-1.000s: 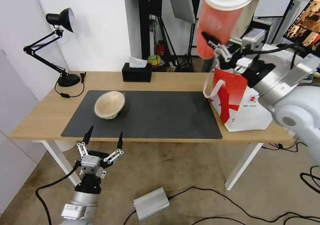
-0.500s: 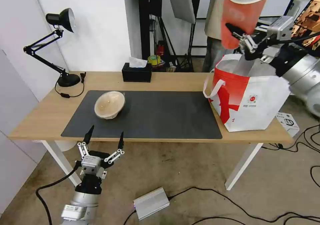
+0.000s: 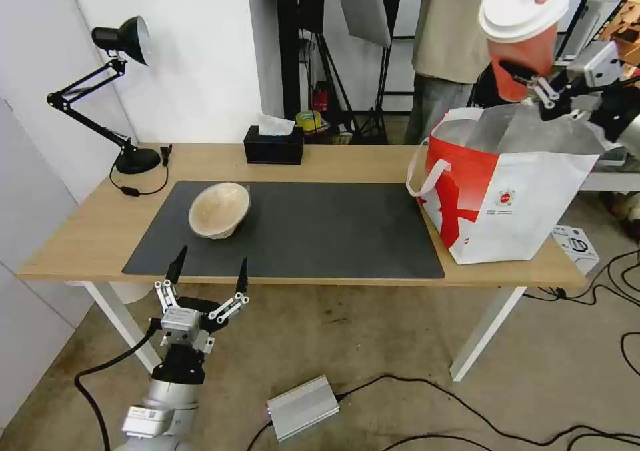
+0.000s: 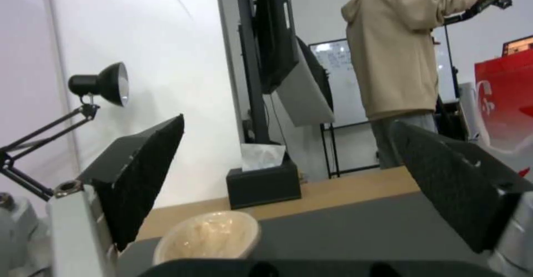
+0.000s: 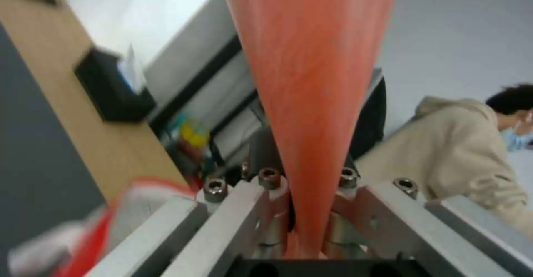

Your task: Pick up the trash from the table and place it into the takeout bag.

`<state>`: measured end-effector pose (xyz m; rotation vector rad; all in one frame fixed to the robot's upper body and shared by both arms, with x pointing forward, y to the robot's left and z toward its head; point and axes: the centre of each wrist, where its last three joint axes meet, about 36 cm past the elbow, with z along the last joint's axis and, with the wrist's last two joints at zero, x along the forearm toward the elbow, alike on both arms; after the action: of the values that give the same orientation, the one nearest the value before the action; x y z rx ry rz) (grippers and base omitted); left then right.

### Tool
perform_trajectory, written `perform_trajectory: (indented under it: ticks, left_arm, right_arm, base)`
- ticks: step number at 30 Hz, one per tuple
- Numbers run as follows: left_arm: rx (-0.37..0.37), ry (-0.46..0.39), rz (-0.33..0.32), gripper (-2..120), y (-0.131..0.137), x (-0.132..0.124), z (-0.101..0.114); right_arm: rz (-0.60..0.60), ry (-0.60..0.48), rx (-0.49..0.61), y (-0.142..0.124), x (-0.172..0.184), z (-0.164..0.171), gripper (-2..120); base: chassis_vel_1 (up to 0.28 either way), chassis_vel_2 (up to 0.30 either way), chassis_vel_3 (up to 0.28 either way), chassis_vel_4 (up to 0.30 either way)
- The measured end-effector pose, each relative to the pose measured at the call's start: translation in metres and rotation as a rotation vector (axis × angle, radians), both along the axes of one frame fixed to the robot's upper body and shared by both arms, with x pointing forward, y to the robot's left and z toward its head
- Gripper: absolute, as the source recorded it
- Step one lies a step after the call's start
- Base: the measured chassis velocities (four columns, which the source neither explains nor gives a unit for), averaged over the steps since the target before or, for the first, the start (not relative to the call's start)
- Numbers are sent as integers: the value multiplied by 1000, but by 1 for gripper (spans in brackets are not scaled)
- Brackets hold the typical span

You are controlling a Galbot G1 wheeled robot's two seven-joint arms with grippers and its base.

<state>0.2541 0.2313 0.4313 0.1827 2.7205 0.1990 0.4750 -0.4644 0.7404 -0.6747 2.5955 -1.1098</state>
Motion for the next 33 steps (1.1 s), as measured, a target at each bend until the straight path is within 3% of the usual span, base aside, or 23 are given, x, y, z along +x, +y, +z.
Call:
perform_trajectory:
  ticks: [14,26,33]
  left_arm:
    - [-21,-24,-18,100,4,2,5]
    - [-25,-30,-27,100,2,0,4]
    - [-25,-30,-29,100,2,-1,5]
  right_arm:
    - [-100,52,-152,-40,5,5,3]
    - [-141,108,-182,-47,19,-7,3]
    - [-138,132,-180,-39,41,-18,3]
  base:
    - [0,0,0,0]
    - [0,0,0,0]
    - [0,0,0,0]
